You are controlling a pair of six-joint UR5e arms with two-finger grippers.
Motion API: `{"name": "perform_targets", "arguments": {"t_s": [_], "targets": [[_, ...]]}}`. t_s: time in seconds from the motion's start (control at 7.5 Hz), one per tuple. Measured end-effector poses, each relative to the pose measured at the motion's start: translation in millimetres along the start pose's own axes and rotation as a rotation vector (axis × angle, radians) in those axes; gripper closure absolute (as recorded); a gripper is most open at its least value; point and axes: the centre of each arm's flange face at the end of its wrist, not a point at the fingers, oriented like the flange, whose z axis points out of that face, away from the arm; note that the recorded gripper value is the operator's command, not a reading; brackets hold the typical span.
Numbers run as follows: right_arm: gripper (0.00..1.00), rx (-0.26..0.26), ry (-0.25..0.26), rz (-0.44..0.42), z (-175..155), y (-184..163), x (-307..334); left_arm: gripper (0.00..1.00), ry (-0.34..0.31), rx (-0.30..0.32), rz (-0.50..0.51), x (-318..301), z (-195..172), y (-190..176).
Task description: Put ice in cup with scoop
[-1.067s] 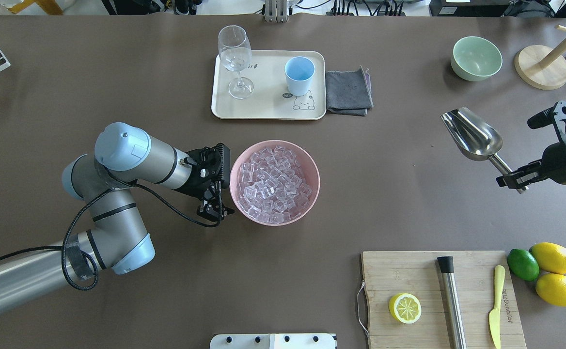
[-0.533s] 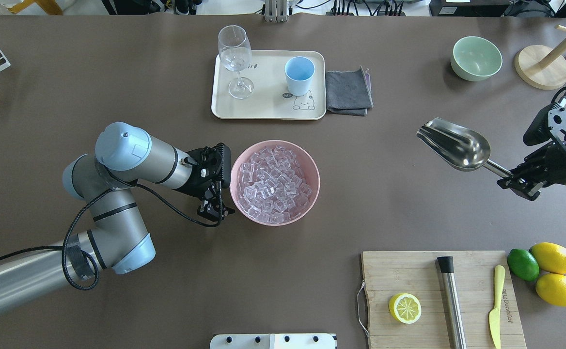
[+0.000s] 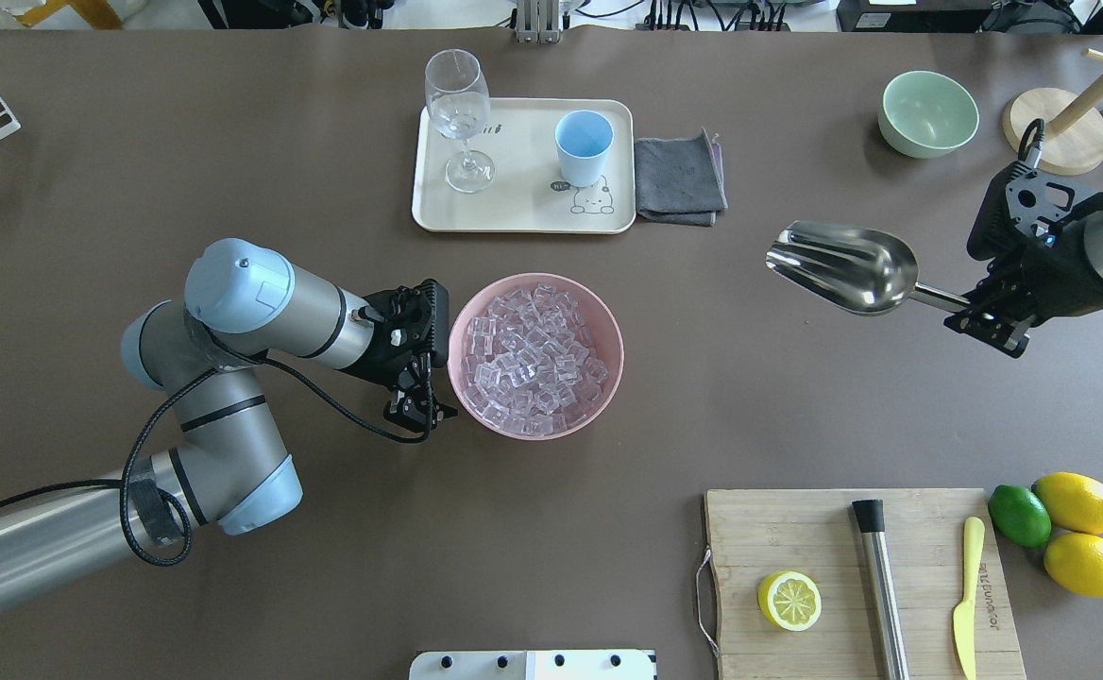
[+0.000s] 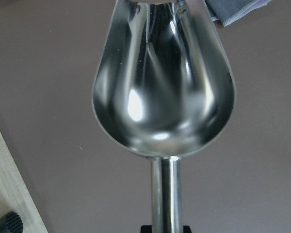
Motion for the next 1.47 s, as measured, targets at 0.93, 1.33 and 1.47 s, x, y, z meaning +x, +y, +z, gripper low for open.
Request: {"name": "perform_targets", "arguments": {"t_s": [0.93,1.33,1.47], "targets": [[1.00,-0.184,0.022,-0.133,-36.7,-122.0,-58.3,0.01,0.000,-0.001,0.001,0.5,-0.2,3.3],[1.00,-0.313,0.037,-0.165,-51.2,-192.3,-95.1,0.01,0.000,-0.001,0.001,0.6,-0.3,3.6],[1.00,-0.367,0.040,-0.162,-53.1,-219.6,-103.0,0.01,0.000,-0.001,0.001,0.6,-0.3,3.5]]}}
